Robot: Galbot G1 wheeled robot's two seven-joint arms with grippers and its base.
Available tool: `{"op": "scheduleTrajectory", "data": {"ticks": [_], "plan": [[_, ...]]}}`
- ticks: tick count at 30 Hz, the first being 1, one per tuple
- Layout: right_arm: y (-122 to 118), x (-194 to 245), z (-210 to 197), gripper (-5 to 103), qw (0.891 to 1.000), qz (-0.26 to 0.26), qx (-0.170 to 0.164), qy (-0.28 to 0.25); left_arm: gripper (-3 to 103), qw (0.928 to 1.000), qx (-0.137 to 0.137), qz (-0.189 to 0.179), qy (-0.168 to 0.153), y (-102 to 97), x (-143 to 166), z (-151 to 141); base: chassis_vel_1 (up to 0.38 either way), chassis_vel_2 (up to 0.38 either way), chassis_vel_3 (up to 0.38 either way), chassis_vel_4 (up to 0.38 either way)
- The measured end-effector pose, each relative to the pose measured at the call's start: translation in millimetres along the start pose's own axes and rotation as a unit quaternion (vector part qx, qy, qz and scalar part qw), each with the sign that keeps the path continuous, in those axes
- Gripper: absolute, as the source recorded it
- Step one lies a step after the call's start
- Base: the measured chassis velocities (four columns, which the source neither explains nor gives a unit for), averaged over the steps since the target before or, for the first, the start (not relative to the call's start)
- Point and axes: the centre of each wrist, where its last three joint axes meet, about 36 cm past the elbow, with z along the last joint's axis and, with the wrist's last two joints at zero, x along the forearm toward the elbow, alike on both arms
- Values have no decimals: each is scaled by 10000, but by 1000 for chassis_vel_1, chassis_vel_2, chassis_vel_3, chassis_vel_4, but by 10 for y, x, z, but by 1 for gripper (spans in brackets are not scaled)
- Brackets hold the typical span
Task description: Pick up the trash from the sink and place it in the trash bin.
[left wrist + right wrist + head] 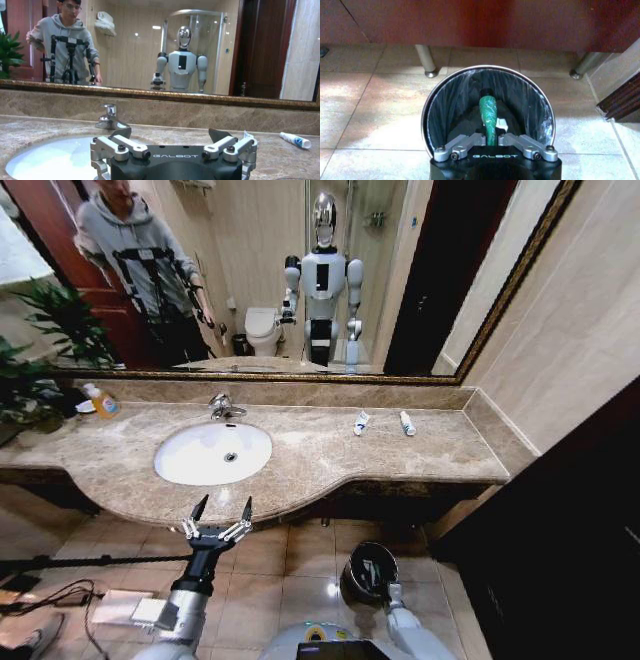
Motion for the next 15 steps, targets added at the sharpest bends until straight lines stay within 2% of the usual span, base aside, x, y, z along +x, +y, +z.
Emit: {"op": "scheduleTrajectory", "data": {"ticks": [1, 3, 6, 7, 9, 10, 11, 12, 14, 15], "plan": [[-3, -6, 3, 6, 10000, -1, -2, 20, 100, 10000, 0, 0, 0, 0, 0, 0, 0, 0, 0, 0], [0, -8, 5, 8, 10000, -5, -7, 32, 100, 10000, 0, 0, 0, 0, 0, 0, 0, 0, 0, 0], [30, -1, 16, 25, 10000, -28, -23, 36, 100, 10000, 0, 0, 0, 0, 0, 0, 0, 0, 0, 0], [30, -1, 16, 25, 10000, -28, -23, 36, 100, 10000, 0, 0, 0, 0, 0, 0, 0, 0, 0, 0], [60, 7, 29, 35, 10000, -47, -38, 47, 100, 10000, 0, 0, 0, 0, 0, 0, 0, 0, 0, 0], [75, 9, 32, 35, 10000, -56, -45, 47, 100, 10000, 0, 0, 0, 0, 0, 0, 0, 0, 0, 0], [90, 12, 36, 41, 10000, -66, -51, 46, 100, 10000, 0, 1, 0, 0, 0, 0, 0, 0, 0, 0], [90, 12, 36, 41, 10000, -66, -51, 46, 100, 10000, 0, 1, 0, 0, 0, 0, 0, 0, 0, 0], [108, 22, 50, 51, 9999, -82, -47, 52, 100, 10000, 0, 0, 0, 0, 0, 0, 0, 0, 0, 0], [108, 22, 50, 51, 9999, -82, -47, 52, 100, 10000, 0, 0, 0, 0, 0, 0, 0, 0, 0, 0]]}}
